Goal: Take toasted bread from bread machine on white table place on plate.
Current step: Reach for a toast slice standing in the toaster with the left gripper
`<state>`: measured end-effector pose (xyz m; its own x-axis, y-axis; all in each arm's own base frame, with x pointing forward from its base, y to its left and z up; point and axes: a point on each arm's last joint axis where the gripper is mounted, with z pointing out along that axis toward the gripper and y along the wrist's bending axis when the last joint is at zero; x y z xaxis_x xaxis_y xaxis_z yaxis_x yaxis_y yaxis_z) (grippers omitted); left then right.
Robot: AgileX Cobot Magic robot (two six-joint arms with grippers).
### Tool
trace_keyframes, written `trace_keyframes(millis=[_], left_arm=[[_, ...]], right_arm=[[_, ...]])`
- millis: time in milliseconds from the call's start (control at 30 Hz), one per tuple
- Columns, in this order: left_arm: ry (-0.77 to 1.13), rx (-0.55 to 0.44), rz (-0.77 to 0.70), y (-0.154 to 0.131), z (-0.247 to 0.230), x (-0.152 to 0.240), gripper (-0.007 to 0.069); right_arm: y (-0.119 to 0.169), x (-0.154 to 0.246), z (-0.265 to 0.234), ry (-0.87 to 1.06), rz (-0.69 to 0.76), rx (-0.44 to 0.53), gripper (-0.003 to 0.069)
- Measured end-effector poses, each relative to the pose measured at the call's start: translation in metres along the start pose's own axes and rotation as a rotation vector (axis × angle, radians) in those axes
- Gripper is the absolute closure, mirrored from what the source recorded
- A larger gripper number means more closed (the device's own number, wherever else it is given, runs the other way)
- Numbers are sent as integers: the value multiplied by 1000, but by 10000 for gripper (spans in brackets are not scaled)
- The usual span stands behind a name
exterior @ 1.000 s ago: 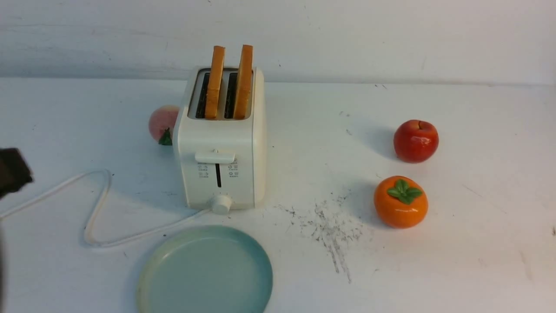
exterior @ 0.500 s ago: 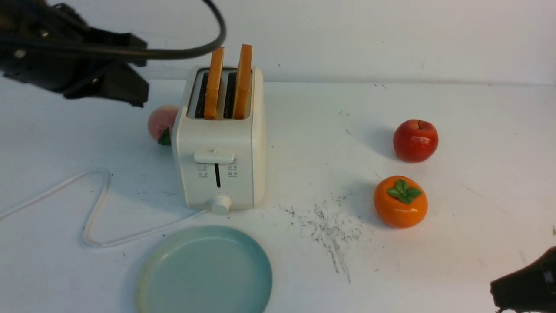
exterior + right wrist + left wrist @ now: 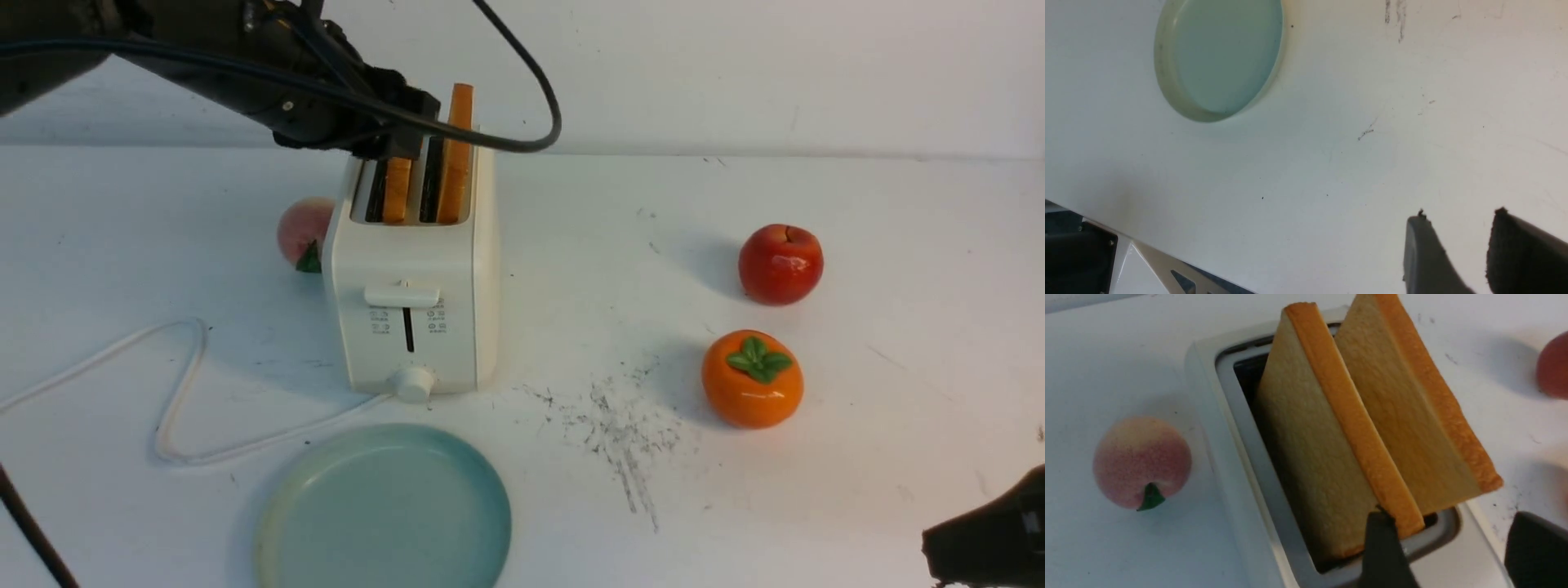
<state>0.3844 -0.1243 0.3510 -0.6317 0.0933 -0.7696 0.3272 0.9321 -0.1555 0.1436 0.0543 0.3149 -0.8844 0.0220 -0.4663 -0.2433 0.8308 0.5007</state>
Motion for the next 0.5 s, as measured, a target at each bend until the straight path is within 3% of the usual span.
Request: trace_keyframes(millis=[100,200,300,367,400,433,500], left_arm=[[3,-12,2,4,17,4,123],[31,-21,0,7,31,9,146],[46,-36,19,9,36,12,323],[44,-48,39,10,34,12,505],[43,-51,45,10,34,12,519],[36,-60,62,9,29,10,582],[28,-64,74,8,20,6,594]], right_arm=[[0,0,0,0,0,0,425],[0,0,0,0,0,0,425],[0,0,0,0,0,0,425],[0,0,0,0,0,0,425],[0,0,0,0,0,0,425],[0,0,0,0,0,0,425],[0,0,0,0,0,0,425]])
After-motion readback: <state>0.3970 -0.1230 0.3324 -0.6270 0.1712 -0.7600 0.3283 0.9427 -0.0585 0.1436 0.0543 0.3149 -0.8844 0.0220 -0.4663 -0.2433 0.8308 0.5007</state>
